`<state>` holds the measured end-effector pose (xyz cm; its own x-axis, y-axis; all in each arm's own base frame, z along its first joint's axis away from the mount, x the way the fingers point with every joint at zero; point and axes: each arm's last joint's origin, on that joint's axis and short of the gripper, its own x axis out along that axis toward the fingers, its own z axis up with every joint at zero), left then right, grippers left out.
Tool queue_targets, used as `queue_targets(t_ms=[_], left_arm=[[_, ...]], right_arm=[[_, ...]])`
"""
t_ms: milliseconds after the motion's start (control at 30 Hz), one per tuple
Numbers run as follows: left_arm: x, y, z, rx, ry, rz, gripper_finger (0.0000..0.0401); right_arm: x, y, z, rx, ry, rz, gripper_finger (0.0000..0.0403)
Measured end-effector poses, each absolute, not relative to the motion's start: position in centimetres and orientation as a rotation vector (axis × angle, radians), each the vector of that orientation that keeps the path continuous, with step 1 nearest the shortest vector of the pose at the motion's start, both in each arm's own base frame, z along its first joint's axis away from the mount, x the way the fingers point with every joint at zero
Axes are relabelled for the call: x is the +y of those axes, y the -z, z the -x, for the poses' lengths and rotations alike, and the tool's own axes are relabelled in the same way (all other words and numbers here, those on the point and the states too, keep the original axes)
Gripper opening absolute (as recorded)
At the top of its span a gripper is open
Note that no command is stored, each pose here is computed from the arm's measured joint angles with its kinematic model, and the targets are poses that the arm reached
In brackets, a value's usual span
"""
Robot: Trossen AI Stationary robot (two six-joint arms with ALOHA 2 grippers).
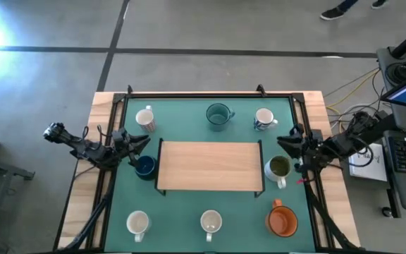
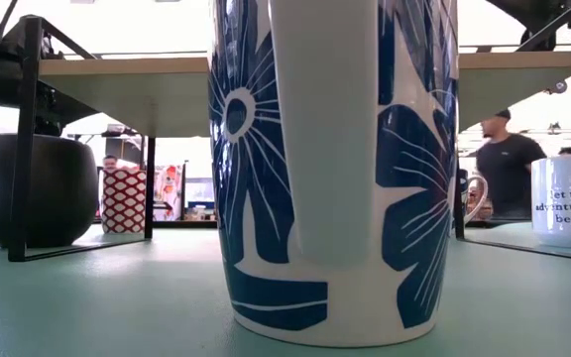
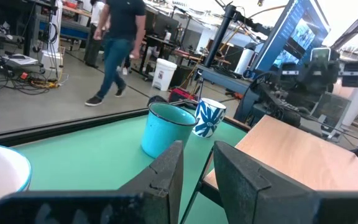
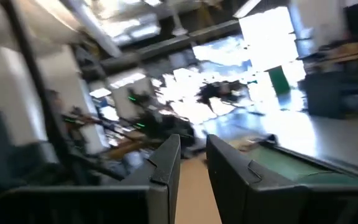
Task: Place coffee mugs
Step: Put the top blue patterned mug on the shelf
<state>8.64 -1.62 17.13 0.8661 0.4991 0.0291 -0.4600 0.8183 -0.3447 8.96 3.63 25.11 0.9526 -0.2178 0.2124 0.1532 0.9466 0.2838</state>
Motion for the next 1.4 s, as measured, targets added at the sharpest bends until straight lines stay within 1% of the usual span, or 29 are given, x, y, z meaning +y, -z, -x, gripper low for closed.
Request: queue_targets(t_ms=[167,367,533,733,933,1133,1400], left_arm=[[-1.6,-17.1,-8.6,-0.120,-0.512,0.336,0.0072],[-1.6,-17.1,-8.6,-0.120,-0.512,0.336,0.0072],[-1.6,-17.1,-8.6,-0.120,-0.512,0.336,0.0072],[-1.6,-17.1,-8.6,-0.120,-0.512,0.336,0.0072],[-1.6,-17.1,-8.6,-0.120,-0.512,0.337,0.0072],[-1.6,-17.1,-8.6,-0.120,-0.512,0.337,0.0072],[-1.6,-17.1,-8.6,-0.120,-0.512,0.336,0.0072]], right_arm=[[3.8,-26.4,-10.0,-0.113,0.410,-0.221,0.0068],[4.2,-27.3,-11.1,0.041,0.585,-0.131,0.0068],[3.1,-28.2,-11.0,0.085,0.691,-0.168,0.0068],[1.7,-28.7,-11.1,0.091,0.795,-0.152,0.0068],[0.3,-28.4,-11.7,0.144,0.827,-0.148,0.0068],[-1.1,-28.1,-12.4,0.196,0.795,-0.206,0.0068],[-2.8,-27.2,-13.6,0.251,0.841,-0.301,0.0068]])
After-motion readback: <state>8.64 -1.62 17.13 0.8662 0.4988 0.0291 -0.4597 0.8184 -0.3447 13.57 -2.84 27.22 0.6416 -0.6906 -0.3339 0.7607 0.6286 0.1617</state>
